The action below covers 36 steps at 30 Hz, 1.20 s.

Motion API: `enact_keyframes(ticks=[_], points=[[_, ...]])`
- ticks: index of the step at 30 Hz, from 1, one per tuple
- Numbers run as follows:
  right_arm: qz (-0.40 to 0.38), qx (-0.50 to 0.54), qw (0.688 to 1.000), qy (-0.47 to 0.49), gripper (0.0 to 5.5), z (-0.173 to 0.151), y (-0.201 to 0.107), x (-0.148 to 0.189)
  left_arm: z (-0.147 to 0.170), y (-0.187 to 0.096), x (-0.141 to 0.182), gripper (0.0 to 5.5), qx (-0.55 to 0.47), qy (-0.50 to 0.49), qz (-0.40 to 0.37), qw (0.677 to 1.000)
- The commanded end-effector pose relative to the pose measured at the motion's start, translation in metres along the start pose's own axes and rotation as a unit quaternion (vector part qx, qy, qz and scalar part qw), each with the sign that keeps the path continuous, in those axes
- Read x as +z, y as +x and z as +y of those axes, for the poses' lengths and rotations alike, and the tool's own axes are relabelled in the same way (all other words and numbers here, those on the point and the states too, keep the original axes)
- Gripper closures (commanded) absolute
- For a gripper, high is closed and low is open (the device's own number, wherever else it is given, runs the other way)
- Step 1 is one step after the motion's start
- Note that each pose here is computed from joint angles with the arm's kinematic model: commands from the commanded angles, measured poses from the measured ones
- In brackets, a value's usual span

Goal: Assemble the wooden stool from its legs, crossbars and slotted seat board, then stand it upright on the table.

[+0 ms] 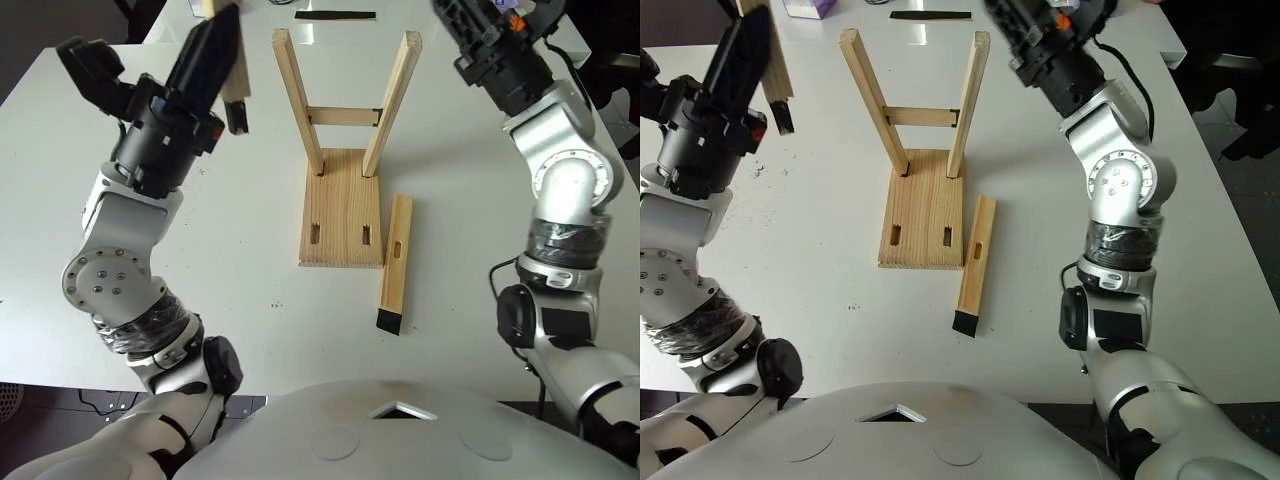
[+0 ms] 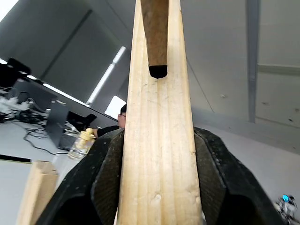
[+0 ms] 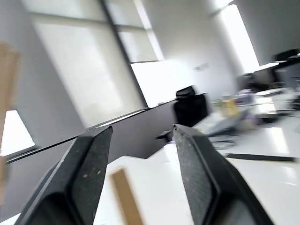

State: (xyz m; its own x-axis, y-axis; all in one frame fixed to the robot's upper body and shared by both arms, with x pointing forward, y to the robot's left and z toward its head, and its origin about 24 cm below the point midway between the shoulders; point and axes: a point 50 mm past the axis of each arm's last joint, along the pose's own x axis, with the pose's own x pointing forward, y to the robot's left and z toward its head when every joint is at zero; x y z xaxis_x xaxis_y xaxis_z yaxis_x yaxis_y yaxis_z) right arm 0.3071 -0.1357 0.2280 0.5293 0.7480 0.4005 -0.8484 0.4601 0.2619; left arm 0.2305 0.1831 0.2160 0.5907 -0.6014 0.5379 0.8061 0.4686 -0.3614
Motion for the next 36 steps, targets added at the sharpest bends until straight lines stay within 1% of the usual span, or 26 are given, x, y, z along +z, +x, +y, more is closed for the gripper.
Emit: enact_keyframes(ticks=[1, 5, 9, 15, 17, 21, 31, 36], points=[[0.073, 0.157, 0.984, 0.043, 3.11, 0.033, -0.005, 0.009, -0.007, -0.004, -0.004, 3.46, -0.055, 0.025, 0.065, 0.996], [0.119, 0.205, 0.970, 0.059, 3.11, 0.039, -0.009, 0.013, -0.013, -0.006, -0.012, 3.46, -0.108, 0.027, 0.121, 0.986], [0.134, 0.232, 0.962, 0.060, 3.11, 0.040, -0.007, 0.017, -0.019, -0.007, -0.018, 3.46, -0.155, 0.023, 0.159, 0.975], [0.136, 0.262, 0.953, 0.065, 2.29, 0.043, -0.003, 0.021, -0.018, -0.007, -0.022, 3.46, -0.177, 0.031, 0.179, 0.967], [0.141, 0.266, 0.951, 0.070, 2.10, 0.044, -0.001, 0.022, -0.017, -0.008, -0.024, 3.46, -0.181, 0.031, 0.188, 0.965], [0.149, 0.283, 0.945, 0.074, 2.10, 0.050, 0.002, 0.023, -0.018, -0.009, -0.028, 3.46, -0.193, 0.030, 0.202, 0.960], [0.161, 0.306, 0.935, 0.075, 2.10, 0.057, 0.011, 0.020, -0.018, -0.006, -0.034, 3.46, -0.208, 0.030, 0.209, 0.955], [0.161, 0.312, 0.934, 0.073, 2.79, 0.058, 0.011, 0.018, -0.018, -0.006, -0.034, 3.46, -0.208, 0.031, 0.210, 0.955]])
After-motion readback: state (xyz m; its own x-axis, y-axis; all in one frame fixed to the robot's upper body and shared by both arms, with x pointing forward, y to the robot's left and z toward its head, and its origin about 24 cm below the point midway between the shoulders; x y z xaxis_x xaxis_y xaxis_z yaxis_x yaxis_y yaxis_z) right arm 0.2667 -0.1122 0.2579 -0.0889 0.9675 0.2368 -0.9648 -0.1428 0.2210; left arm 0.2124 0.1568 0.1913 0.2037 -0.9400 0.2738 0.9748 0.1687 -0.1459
